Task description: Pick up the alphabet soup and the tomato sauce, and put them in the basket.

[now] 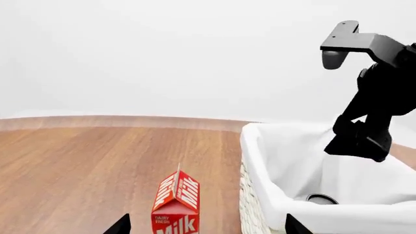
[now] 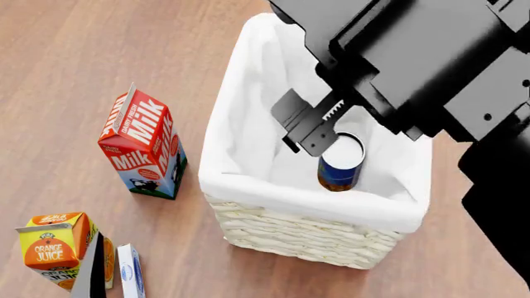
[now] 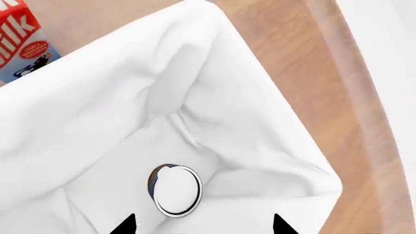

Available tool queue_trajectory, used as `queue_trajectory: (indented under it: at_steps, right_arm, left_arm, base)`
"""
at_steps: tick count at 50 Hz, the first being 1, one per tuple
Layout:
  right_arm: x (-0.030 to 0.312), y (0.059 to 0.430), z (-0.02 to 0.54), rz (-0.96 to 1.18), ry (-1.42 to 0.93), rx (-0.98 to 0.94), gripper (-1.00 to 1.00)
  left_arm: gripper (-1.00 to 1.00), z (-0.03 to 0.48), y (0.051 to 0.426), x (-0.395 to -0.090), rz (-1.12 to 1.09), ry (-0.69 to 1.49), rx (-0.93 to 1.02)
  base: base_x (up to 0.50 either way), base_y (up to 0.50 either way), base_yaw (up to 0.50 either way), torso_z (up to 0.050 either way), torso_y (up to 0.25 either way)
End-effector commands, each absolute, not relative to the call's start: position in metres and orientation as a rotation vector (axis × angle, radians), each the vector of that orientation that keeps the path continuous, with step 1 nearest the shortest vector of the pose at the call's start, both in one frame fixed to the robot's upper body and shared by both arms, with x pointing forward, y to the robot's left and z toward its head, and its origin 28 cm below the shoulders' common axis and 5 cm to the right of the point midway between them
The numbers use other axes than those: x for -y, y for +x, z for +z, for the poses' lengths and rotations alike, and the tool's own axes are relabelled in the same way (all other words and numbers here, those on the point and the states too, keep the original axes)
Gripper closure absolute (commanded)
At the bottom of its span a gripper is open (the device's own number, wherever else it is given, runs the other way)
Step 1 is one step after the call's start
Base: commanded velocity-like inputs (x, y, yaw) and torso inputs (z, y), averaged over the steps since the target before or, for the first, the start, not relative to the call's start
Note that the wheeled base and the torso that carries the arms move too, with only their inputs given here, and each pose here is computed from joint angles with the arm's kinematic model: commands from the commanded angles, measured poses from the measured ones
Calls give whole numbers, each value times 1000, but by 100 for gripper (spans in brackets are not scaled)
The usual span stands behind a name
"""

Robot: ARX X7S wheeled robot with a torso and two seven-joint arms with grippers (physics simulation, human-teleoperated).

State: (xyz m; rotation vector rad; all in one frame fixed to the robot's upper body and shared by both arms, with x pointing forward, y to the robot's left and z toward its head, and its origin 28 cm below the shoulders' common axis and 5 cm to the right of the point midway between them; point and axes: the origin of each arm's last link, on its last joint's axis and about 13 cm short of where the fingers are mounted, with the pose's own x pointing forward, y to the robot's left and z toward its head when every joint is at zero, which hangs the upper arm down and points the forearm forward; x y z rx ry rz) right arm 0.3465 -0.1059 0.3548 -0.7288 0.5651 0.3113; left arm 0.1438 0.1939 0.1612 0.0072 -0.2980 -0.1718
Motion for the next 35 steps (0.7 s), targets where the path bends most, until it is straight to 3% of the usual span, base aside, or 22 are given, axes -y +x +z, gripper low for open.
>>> queue_trajectory:
  at_steps: [1,12,18,35]
  right_arm:
    - [122,307,350,244,-682,-414,-100]
    - [125,252,315,249,-592,-256,-100]
    - [129,225,299,229,-573,-64,-100]
    - [140,168,199,124,-582,259,-100]
  left_arm:
    - [-100,164,142,-194,-173,6,304]
    - [-100,163,143,-195,-171,7,305]
    - [-100,162,141,-192,-177,9,303]
    - [-100,166,139,-193,-172,14,316]
  base:
    - [0,0,0,0,0]
    - [0,0,0,0,0]
    - [0,0,0,0,0]
    - [0,0,0,0,0]
